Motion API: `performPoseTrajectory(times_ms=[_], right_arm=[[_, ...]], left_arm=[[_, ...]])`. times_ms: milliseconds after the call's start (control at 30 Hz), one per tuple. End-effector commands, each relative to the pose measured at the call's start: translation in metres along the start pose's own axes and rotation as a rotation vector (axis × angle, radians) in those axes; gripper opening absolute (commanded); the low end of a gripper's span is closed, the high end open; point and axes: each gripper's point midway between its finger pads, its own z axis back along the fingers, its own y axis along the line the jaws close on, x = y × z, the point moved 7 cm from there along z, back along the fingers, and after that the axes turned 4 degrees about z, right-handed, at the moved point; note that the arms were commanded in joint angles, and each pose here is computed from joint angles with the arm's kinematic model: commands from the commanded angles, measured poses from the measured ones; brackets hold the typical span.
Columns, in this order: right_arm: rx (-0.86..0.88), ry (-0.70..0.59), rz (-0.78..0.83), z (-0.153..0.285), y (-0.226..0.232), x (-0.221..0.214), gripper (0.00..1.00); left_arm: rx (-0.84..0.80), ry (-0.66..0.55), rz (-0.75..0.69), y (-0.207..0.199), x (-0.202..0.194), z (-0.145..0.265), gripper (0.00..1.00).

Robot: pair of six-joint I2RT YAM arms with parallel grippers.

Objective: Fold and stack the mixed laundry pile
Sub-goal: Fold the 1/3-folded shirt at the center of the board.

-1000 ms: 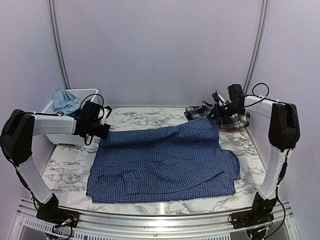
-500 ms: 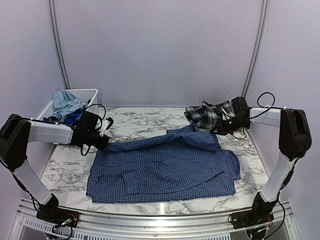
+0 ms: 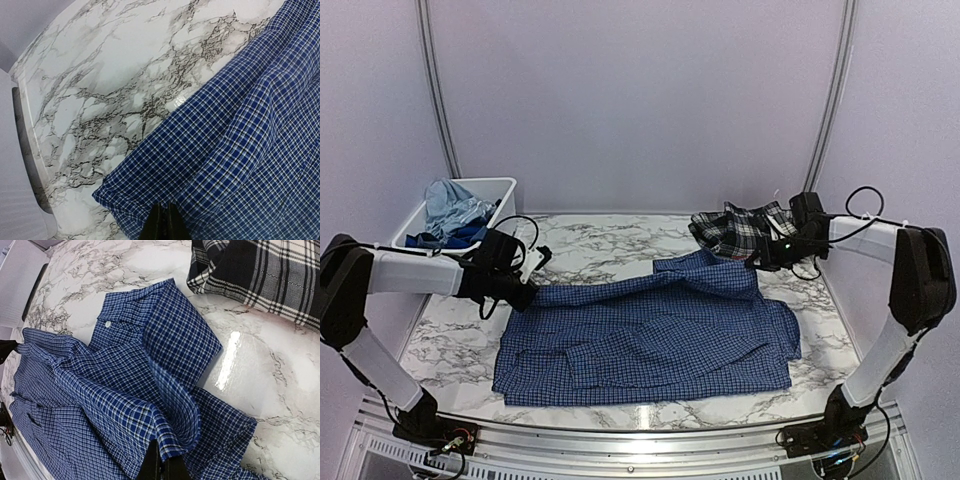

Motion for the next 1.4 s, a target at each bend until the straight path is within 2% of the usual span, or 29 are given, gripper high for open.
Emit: performPoseTrajectory(times_ms=[0,100,167,400,433,467,533,567,600,633,733,800,900,967,1033,1367], right_arm=[[0.006,-0.009,0.047,0.014,0.02,0.003,0.0],[0.013,0.069,0.052,0.003,0.031,-0.02,0.0],[0.006,0.135,0.045,-0.004,0.035,-0.038,0.0],[0.02,0.271,-0.048,-0.006,0.04,-0.086,0.02],[0.018,0.287,-0.053,-0.004,0.04,-0.089,0.03],[0.017,0.299,-0.063,-0.002,0.041,-0.091,0.08],[0.017,0.3,-0.082,0.004,0.042,-0.088,0.29],[0.031,0.269,-0.092,0.009,0.044,-0.082,0.38],[0.034,0.216,-0.121,0.016,0.04,-0.074,0.49],[0.039,0.161,-0.15,0.025,0.036,-0.065,0.53],[0.058,0.018,-0.229,0.046,0.021,-0.041,0.54],[0.017,-0.019,-0.256,0.049,0.011,-0.033,0.5],[-0.042,-0.015,-0.299,0.039,-0.003,-0.034,0.35],[-0.056,-0.009,-0.323,0.031,-0.01,-0.035,0.28],[-0.057,-0.007,-0.342,0.025,-0.014,-0.036,0.24],[-0.069,0.047,-0.374,-0.001,-0.027,-0.049,0.25]], left_arm=[[0.038,0.011,-0.032,0.003,-0.006,0.011,0.07],[0.038,0.042,-0.038,0.001,-0.014,0.01,0.13],[0.03,0.016,-0.031,0.001,-0.013,0.015,0.2],[0.053,-0.201,0.053,0.006,0.011,0.054,0.45],[0.061,-0.221,0.07,0.007,0.016,0.058,0.5],[0.068,-0.237,0.091,0.009,0.02,0.061,0.6],[0.09,-0.255,0.143,0.014,0.029,0.065,0.93],[0.095,-0.263,0.171,0.017,0.033,0.067,0.98],[0.09,-0.274,0.191,0.017,0.038,0.068,0.99],[0.084,-0.282,0.211,0.018,0.042,0.068,0.99],[0.086,-0.328,0.275,0.022,0.052,0.069,0.99],[0.091,-0.361,0.311,0.023,0.054,0.07,0.99],[0.126,-0.377,0.381,0.029,0.056,0.069,0.99],[0.113,-0.353,0.377,0.027,0.056,0.062,0.99],[0.086,-0.301,0.371,0.024,0.054,0.051,0.99],[0.072,-0.182,0.41,0.018,0.036,0.023,0.99]])
